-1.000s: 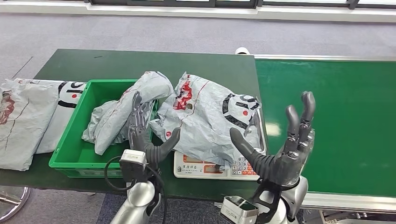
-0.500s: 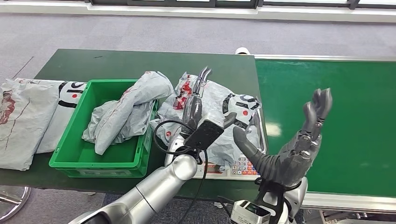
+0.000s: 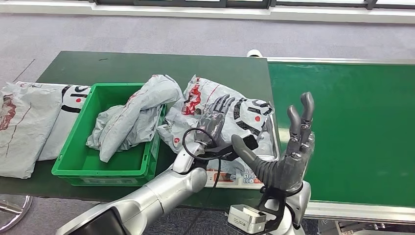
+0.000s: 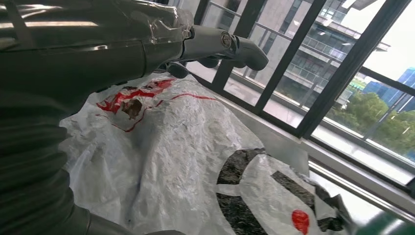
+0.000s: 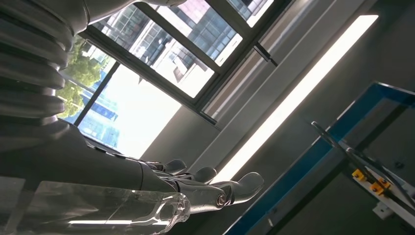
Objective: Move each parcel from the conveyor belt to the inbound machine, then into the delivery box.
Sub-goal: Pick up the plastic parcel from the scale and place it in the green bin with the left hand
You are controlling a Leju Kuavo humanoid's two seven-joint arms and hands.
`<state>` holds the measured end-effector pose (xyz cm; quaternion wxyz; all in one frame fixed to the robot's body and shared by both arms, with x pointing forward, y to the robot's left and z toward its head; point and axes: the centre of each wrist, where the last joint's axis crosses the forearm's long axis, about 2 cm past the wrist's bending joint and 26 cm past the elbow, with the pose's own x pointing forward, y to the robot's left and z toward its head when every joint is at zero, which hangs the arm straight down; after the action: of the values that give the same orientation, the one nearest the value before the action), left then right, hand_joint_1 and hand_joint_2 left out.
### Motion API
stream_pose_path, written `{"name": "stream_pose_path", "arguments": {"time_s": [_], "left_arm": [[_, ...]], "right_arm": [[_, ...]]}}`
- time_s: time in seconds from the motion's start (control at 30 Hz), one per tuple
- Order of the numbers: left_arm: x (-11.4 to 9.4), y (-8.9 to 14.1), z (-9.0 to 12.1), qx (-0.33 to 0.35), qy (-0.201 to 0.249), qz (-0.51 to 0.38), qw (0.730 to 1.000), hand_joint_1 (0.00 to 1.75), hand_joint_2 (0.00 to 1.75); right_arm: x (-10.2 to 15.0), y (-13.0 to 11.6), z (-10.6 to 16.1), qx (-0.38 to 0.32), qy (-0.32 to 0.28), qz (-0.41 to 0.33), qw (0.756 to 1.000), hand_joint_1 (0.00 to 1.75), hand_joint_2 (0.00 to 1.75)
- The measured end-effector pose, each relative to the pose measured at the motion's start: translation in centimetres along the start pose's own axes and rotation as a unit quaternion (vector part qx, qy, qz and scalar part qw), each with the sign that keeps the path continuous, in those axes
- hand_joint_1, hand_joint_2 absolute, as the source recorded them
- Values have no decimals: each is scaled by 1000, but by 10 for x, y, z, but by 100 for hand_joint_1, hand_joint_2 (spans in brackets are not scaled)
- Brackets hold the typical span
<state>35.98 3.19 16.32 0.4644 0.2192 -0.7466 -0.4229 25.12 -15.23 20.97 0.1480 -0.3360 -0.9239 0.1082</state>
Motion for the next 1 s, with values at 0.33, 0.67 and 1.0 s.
{"name": "stream_pose_path", "arguments": {"time_s": [0.33, 0.67, 1.0], "left_arm": [[-11, 0, -1, -45, 30, -86, 995, 0, 175], [-19, -5, 1, -177, 36, -129, 975, 114, 175], [-23, -6, 1, -271, 13, -152, 950, 175, 175]], "right_arm": [[0, 6, 7, 33, -2, 15, 999, 0, 175], [-1, 12, 14, 49, -5, 9, 999, 0, 175], [-2, 16, 19, 56, 4, 1, 998, 0, 175]]}}
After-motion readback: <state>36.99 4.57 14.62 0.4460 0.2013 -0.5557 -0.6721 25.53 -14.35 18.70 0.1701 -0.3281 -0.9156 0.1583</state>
